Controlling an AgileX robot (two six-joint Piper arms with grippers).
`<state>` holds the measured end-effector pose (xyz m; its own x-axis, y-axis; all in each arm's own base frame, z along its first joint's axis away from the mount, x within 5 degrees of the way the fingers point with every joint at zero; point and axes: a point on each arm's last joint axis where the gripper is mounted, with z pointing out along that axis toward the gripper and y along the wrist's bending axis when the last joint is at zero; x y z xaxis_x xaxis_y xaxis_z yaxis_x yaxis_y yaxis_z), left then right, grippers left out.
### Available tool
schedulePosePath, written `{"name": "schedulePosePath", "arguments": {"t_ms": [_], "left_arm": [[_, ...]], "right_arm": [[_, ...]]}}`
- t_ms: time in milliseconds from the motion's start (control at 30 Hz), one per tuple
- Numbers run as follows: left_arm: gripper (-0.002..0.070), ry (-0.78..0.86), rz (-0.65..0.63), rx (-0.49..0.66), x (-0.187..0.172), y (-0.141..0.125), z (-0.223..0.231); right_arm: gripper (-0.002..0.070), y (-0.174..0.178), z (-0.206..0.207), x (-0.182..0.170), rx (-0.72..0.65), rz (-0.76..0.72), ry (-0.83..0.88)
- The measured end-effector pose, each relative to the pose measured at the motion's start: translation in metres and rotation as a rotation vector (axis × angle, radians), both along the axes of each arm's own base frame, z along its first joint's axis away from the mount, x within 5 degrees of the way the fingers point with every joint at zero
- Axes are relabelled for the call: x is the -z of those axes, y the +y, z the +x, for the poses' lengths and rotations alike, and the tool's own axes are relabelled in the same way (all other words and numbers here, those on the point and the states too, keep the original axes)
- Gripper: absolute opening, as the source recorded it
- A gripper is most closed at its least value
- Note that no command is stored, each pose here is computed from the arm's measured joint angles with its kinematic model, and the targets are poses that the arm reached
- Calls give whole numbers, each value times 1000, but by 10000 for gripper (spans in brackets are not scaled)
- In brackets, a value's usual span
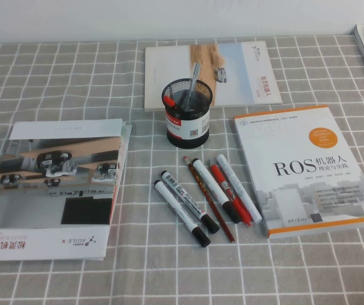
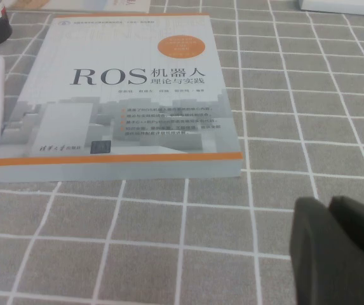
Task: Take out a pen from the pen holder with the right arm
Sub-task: 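Take a marker out of the pen holder and lay it on the table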
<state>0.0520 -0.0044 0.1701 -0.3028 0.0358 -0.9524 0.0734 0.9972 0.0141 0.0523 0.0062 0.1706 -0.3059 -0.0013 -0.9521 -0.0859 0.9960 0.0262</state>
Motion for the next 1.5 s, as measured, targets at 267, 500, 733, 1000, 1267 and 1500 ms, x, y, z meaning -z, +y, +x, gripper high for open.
{"name": "schedulePosePath", "arguments": {"t_ms": [267,500,733,1000,1267,1500], "left_arm": [[-5,0,0,0,0,0,0],[-5,0,0,0,0,0,0],[-5,0,0,0,0,0,0],[-5,0,0,0,0,0,0],[-5,0,0,0,0,0,0],[-5,0,0,0,0,0,0]], "right_arm": [[-12,0,0,0,0,0,0],[-12,0,0,0,0,0,0],[-12,0,0,0,0,0,0],[-12,0,0,0,0,4,0],[-12,1,0,0,-1,15,1],[-12,4,1,-3,-4,138,-24]]}}
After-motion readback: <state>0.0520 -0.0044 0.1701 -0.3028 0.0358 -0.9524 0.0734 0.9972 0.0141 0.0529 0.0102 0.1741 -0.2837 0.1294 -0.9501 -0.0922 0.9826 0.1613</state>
